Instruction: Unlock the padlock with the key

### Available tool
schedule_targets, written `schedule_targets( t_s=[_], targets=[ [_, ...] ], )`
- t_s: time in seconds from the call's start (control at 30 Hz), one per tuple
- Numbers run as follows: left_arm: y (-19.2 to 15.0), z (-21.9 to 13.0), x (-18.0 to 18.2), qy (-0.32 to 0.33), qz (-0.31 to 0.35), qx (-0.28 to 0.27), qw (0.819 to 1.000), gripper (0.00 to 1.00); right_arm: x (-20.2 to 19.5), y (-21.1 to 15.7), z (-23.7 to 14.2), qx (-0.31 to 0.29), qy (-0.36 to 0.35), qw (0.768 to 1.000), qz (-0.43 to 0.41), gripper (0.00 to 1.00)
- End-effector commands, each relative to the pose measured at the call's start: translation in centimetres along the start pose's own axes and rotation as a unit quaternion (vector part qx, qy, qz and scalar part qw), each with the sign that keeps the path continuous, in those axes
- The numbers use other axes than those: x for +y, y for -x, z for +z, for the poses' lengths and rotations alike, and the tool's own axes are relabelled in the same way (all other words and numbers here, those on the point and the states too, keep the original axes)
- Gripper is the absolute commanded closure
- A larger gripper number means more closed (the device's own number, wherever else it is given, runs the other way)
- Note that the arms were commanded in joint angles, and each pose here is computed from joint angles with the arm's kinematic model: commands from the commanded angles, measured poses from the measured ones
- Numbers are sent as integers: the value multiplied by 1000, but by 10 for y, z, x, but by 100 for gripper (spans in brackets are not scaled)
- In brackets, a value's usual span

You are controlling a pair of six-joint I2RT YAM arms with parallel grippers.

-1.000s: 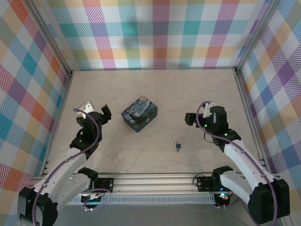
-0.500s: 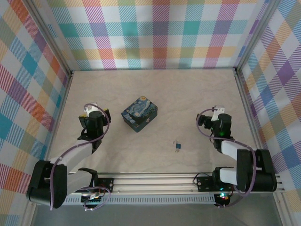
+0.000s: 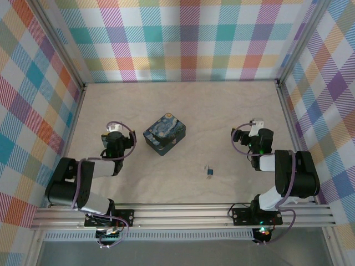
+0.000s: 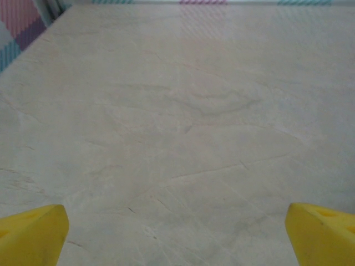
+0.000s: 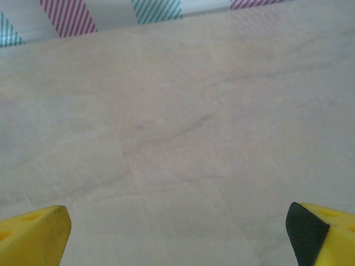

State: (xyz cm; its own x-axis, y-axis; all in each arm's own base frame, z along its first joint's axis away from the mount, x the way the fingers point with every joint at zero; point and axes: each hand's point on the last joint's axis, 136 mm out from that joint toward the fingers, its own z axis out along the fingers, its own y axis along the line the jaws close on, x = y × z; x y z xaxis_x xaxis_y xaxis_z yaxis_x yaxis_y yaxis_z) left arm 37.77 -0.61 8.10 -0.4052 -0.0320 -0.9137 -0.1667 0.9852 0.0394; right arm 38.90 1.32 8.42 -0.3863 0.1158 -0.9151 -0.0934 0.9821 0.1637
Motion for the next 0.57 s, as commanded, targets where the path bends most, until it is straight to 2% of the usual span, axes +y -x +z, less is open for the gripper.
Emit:
schedule_targets(
  t_s=[0.0,0.13,0.53],
  targets=[
    [9,10,-9,-30,4,-30,999,0,5,11,2,-13,9,1000,-15,0],
    [7,17,-1,-30,-21,-5,999,0,7,10,3,-8,6,1000,-21,0],
    [8,18,1,-30,-23,-7,999,0,14,9,6,0,14,999,-35,0]
  ],
)
